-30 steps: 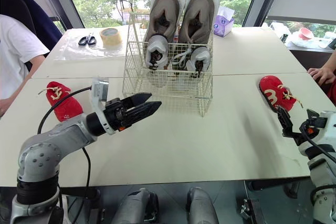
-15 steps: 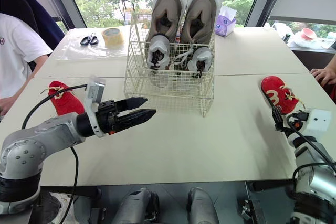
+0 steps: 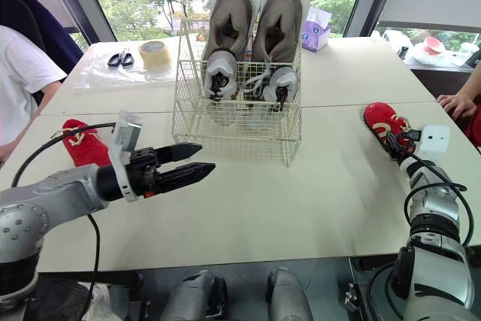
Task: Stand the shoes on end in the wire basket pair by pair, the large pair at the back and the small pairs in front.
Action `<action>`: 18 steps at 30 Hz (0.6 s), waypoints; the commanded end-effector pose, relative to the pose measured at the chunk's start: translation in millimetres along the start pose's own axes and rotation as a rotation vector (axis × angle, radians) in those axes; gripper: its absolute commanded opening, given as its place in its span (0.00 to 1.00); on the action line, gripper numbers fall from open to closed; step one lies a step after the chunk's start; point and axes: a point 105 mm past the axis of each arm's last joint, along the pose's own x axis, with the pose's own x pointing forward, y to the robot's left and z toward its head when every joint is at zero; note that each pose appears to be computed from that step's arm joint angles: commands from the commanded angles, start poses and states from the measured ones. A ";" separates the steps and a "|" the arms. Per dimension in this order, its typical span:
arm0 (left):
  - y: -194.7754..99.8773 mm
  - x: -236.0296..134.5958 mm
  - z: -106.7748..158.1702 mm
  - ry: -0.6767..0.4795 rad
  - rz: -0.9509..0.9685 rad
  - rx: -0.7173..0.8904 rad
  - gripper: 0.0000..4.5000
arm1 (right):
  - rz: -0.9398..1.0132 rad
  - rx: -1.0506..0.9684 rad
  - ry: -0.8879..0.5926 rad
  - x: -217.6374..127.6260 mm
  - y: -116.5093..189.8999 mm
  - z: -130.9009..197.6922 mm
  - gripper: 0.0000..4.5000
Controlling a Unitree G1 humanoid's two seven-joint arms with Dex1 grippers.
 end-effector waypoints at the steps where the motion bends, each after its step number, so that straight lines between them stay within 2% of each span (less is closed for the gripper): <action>1: 15.3 -15.0 21.9 -0.019 0.155 0.094 1.00 | 0.011 -0.018 -0.052 1.4 0.9 13.3 0.17; 2: 23.5 -22.0 33.6 -0.037 0.209 0.117 1.00 | 0.006 -0.022 -0.105 1.3 0.9 25.7 0.09; 3: 27.4 -27.8 45.1 -0.067 0.221 0.107 1.00 | -0.006 -0.027 -0.170 0.6 0.0 42.3 0.09; 6: 19.5 -46.1 99.4 -0.333 0.046 -0.008 1.00 | -0.041 -0.002 -0.470 -11.7 0.5 129.9 0.09; 8: 22.5 -56.3 124.8 -0.456 0.011 -0.060 1.00 | -0.019 -0.005 -0.618 -25.6 10.3 179.4 0.09; 12: 22.1 -63.4 164.0 -0.597 -0.048 -0.086 1.00 | 0.234 -0.065 -0.877 -64.1 66.2 279.1 0.09; 14: 19.8 -62.7 175.9 -0.620 -0.073 -0.085 1.00 | 0.376 -0.109 -0.931 -81.9 90.4 304.3 0.09; 16: 11.7 -63.4 194.5 -0.659 -0.145 -0.090 1.00 | 0.604 -0.204 -1.010 -116.1 132.8 336.3 0.09; 18: 3.9 -62.5 206.5 -0.669 -0.205 -0.084 1.00 | 0.756 -0.298 -1.058 -142.4 162.3 352.1 0.09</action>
